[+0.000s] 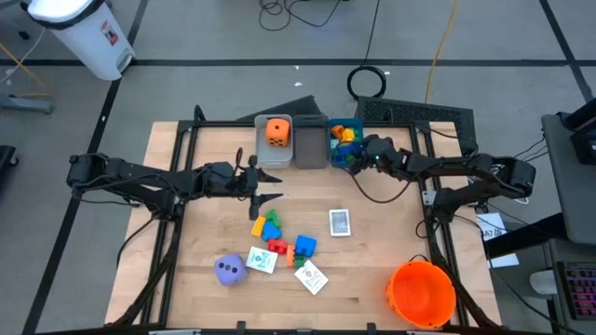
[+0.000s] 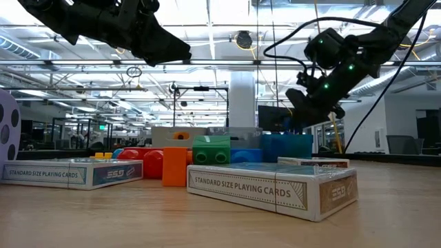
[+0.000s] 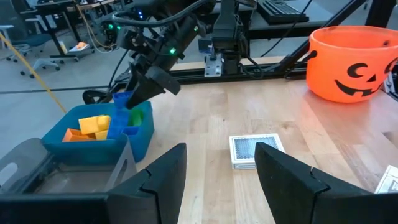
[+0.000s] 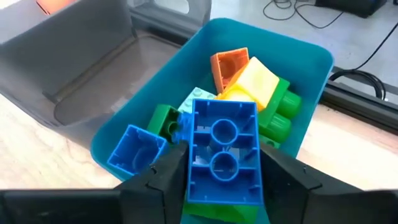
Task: Pick & Place Toys
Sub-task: Put the blue game piece into the blue bin
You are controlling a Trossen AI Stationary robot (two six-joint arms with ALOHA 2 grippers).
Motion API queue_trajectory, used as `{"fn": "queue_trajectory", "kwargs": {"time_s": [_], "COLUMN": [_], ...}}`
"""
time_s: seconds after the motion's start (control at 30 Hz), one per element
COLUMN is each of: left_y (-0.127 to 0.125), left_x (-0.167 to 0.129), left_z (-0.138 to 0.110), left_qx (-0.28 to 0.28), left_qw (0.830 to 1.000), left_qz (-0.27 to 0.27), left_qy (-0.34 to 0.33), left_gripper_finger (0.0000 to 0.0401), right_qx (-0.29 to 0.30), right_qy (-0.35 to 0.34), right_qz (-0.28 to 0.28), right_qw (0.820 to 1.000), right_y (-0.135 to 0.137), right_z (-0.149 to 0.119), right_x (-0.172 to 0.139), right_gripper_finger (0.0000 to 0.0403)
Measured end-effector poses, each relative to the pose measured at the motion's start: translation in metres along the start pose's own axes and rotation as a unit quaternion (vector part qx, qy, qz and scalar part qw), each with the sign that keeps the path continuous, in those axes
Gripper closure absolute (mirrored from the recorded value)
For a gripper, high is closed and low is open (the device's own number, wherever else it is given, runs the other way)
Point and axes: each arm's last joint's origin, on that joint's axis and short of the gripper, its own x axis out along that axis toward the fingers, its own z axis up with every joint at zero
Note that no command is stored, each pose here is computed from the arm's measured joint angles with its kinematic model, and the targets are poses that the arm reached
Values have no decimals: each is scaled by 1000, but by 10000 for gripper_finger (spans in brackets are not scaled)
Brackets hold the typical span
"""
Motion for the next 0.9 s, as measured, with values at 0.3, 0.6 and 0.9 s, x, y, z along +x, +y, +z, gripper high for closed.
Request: {"fn": "queue_trajectory", "kwargs": {"time_s": [0.3,0.6,0.9], "left_y": [0,0,0], "left_x": [0,0,0], "left_z": [0,0,0], "left_qx": [0,-1,-1], "left_qw": [1000,1000,1000], "left_qz": [0,0,0], "left_qy": [0,0,1], "left_gripper_finger": [203,203,203], "right_qx": [-12,-26,-47], "right_qy": [-10,-5,11], "right_qz": [3,4,81], "right_qw": [1000,1000,996], "right_y": [1,1,2], "right_z": [2,1,6], "right_x": [0,0,-20], "right_gripper_finger": [187,140,151]}}
